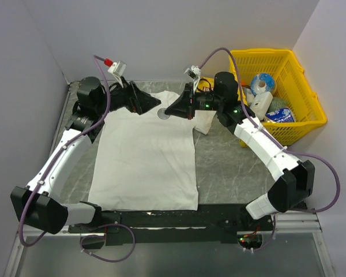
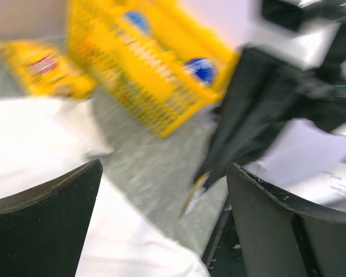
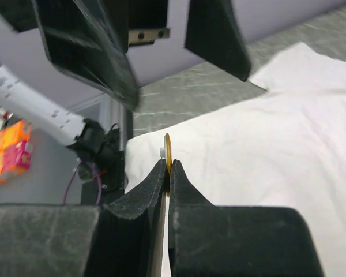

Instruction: Pin the brooch onto the clothing

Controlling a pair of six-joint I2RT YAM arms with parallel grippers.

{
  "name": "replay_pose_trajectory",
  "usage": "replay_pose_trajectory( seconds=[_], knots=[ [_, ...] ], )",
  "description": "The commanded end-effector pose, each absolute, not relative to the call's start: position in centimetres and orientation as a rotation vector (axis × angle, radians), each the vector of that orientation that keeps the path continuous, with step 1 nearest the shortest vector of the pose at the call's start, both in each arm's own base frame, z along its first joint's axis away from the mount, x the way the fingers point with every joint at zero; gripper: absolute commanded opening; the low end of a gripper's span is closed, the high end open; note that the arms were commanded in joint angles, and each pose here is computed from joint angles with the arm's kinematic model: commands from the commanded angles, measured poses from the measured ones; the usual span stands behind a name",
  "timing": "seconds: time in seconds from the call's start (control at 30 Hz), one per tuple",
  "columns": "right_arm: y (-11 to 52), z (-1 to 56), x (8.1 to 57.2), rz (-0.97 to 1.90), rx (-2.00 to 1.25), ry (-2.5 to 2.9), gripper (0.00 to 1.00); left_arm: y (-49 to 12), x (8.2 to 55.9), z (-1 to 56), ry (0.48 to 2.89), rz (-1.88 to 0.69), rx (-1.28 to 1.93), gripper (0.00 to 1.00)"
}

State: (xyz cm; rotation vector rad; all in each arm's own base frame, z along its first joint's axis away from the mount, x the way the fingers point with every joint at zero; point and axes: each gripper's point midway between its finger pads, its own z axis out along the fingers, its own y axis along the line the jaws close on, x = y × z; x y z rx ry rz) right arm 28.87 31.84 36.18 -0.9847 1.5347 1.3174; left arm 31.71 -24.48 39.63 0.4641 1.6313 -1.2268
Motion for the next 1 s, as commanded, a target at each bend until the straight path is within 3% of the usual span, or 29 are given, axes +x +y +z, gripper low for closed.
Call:
replay_pose_trajectory(
  seconds=[0.0,0.33,0.43,0.97],
  knots=[
    [30.1,37.0,29.7,1.237,-0.738,1.632,0.0,-22.2,33.2,34.0,1.801,-1.022,0.339,0.92],
    [29.5,36.5,28.8,1.258,-0.661,1.662,0.0,-23.8,29.4,34.3,1.677,-1.214,0.471,0.77],
    [29.5,36.5,28.9,1.259,-0.656,1.663,0.0,-24.1,28.5,34.6,1.649,-1.267,0.499,0.76],
    [29.6,37.8,28.0,1.327,-0.686,1.614,0.0,-25.9,27.7,35.9,1.572,-1.435,0.558,0.59]
  ],
)
